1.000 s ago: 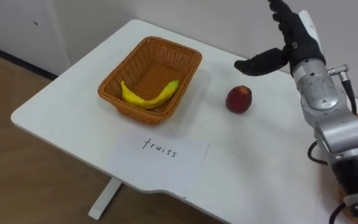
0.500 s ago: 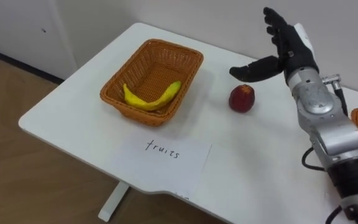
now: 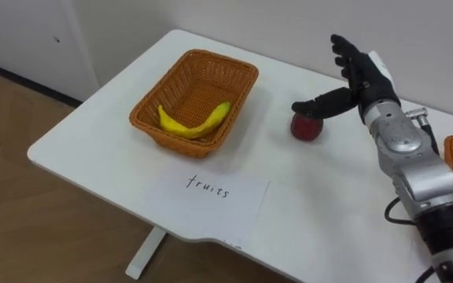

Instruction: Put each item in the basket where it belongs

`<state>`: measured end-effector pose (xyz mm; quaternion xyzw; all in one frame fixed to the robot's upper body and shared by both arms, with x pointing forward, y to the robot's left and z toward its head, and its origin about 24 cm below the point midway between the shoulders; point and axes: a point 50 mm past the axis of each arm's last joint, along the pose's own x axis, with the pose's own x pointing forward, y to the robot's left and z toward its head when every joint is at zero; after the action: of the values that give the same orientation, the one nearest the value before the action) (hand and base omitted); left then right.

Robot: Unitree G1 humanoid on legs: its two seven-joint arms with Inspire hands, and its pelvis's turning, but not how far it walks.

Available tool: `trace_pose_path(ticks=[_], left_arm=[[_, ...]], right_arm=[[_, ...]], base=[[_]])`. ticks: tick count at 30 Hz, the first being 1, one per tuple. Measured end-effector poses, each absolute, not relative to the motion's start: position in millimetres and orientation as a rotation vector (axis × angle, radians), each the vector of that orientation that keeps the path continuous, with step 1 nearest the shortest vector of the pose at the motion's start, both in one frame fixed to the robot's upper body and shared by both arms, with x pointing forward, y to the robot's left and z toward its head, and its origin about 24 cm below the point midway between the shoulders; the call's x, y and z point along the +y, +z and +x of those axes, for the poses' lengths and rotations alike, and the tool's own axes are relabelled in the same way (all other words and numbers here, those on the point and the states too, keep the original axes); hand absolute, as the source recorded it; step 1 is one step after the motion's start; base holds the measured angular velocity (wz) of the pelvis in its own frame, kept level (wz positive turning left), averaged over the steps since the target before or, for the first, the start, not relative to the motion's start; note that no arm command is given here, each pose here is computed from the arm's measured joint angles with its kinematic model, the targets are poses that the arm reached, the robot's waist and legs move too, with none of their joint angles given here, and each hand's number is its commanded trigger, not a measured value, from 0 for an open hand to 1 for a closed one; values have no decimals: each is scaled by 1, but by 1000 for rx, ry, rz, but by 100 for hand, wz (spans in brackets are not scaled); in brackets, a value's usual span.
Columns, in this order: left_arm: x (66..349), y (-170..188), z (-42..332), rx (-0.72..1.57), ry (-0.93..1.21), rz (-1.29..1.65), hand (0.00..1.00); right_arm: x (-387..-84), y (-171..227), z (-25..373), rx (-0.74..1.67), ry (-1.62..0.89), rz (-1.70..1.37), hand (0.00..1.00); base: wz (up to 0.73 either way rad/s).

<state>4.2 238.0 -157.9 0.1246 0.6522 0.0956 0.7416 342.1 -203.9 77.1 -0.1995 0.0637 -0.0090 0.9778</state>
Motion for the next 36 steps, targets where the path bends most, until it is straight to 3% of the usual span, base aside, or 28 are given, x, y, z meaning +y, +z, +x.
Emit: trace_pose_path(ticks=[12,23,36], left_arm=[[236,-157,10,1409,184,284,0],[230,-159,9,1420,145,289,0],[228,-161,12,1403,142,271,0]], right_arm=[[-209,67,341,174,-54,-344,0],[-229,31,332,346,-108,-343,0],[-234,31,334,326,-137,-346,0]], base=[[3],[0],[0]])
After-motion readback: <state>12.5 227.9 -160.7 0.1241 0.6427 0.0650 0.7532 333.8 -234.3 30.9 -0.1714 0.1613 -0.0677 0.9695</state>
